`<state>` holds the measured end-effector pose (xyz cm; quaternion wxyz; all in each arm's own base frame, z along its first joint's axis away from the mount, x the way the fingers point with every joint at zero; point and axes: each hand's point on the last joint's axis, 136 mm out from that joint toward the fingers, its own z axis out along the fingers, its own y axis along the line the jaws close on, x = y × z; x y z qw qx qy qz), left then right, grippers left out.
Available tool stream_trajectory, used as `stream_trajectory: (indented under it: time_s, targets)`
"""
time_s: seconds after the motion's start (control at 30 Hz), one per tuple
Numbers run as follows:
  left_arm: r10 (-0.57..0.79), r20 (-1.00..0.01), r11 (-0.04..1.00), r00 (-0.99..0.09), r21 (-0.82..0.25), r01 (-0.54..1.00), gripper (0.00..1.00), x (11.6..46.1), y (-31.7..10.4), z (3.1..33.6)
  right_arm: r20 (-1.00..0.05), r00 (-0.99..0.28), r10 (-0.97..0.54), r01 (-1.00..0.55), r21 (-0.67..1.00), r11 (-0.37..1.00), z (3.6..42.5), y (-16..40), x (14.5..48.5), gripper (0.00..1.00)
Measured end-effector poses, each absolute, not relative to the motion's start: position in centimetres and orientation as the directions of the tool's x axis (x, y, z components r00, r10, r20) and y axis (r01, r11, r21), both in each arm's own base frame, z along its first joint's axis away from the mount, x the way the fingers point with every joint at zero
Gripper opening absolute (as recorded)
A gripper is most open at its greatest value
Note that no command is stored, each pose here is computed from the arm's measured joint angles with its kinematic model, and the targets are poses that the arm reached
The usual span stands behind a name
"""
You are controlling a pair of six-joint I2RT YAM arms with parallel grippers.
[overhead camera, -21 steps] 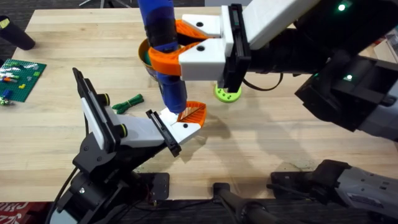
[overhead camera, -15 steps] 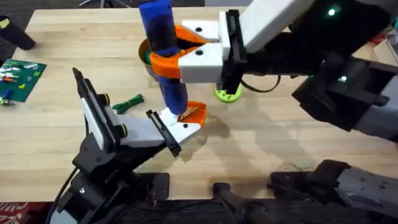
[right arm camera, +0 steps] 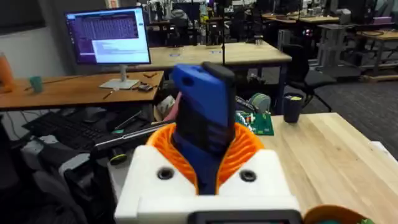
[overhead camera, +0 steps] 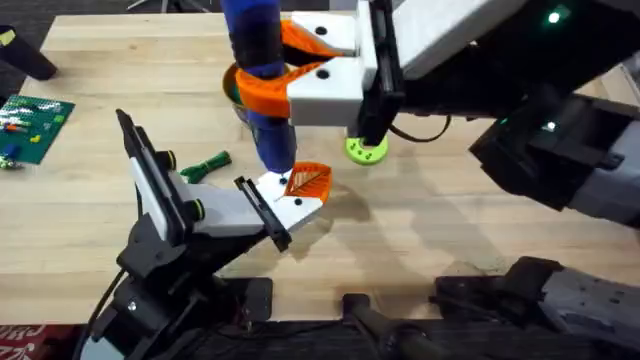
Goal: Pick up the gripper from the table and insert it into the empty holder that is missing its gripper. Then pick up a screw, insert it into the mounting hole, and use the screwdriver to tighten it. Finally, clean up the table by picking up the vegetable and placing it into the bucket.
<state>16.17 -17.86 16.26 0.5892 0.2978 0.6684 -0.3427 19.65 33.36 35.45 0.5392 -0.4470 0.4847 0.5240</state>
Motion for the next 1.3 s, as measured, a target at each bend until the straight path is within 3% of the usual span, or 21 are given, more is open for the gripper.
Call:
stream_trajectory:
  time_s: [1.3]
  targets:
    - [-0.006,-0.992,0.587,-0.129,-0.108,0.802,0.01,16.17,-17.86,16.26,-0.993,-0.053,0.107,-0.997,0.059,0.052,34.7,33.44,19.75,0.114]
